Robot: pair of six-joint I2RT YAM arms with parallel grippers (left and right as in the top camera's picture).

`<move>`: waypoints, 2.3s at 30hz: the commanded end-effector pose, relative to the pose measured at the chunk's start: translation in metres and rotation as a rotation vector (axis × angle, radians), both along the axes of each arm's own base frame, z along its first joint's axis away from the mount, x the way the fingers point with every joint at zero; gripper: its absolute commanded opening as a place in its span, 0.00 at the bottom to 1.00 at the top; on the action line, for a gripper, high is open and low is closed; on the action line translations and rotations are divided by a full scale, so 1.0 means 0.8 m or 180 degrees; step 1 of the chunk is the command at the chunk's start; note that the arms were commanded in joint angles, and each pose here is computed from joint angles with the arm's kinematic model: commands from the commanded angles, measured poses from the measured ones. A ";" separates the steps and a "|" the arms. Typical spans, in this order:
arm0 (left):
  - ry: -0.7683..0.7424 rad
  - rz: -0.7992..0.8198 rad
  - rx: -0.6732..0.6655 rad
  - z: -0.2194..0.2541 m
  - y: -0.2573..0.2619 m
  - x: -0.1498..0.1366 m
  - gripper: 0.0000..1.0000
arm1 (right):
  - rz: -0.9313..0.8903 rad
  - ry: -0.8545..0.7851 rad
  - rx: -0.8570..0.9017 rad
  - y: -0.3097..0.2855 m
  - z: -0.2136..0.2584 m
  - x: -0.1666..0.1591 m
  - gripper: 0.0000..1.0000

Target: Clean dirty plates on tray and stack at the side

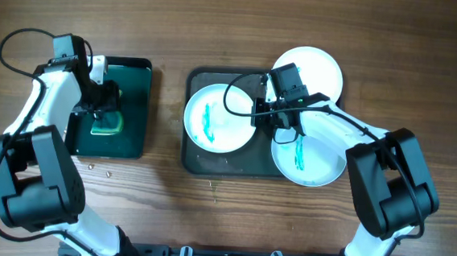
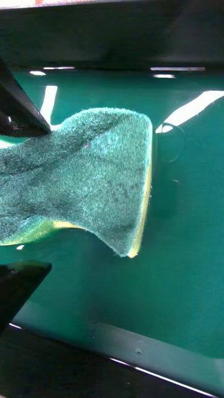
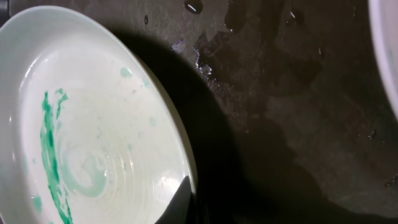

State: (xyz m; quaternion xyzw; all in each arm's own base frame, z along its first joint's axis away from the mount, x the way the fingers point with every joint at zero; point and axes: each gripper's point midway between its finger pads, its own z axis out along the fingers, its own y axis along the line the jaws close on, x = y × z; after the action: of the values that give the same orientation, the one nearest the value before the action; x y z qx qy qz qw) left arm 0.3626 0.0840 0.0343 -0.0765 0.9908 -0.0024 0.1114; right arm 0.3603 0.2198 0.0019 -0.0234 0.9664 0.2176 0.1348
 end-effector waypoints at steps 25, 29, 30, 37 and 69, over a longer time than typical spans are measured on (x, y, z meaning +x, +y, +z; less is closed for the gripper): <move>0.0222 -0.0087 -0.0095 -0.040 -0.009 -0.028 0.35 | 0.0001 0.0008 -0.0112 -0.003 -0.015 0.004 0.04; 0.0259 0.0011 -0.0123 -0.041 -0.010 -0.032 0.22 | 0.0000 0.0005 -0.0112 -0.003 -0.015 0.004 0.04; 0.0263 0.0024 -0.0126 -0.041 -0.010 -0.032 0.15 | 0.0001 0.0005 -0.0111 -0.003 -0.014 0.004 0.04; 0.0267 0.0263 -0.0171 -0.041 -0.010 -0.033 0.04 | -0.0028 0.0010 -0.0099 -0.003 -0.014 0.004 0.04; 0.0178 0.0515 -0.0722 -0.035 -0.055 -0.020 0.04 | -0.0024 0.0175 -0.0161 -0.009 -0.020 -0.010 0.04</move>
State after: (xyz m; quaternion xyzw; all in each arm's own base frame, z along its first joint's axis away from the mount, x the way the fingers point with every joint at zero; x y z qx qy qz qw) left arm 0.3531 0.0538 0.0148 -0.1656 0.9786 -0.0773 0.0943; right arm 0.3574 0.2177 0.0014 -0.0211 0.9690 0.2116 0.1258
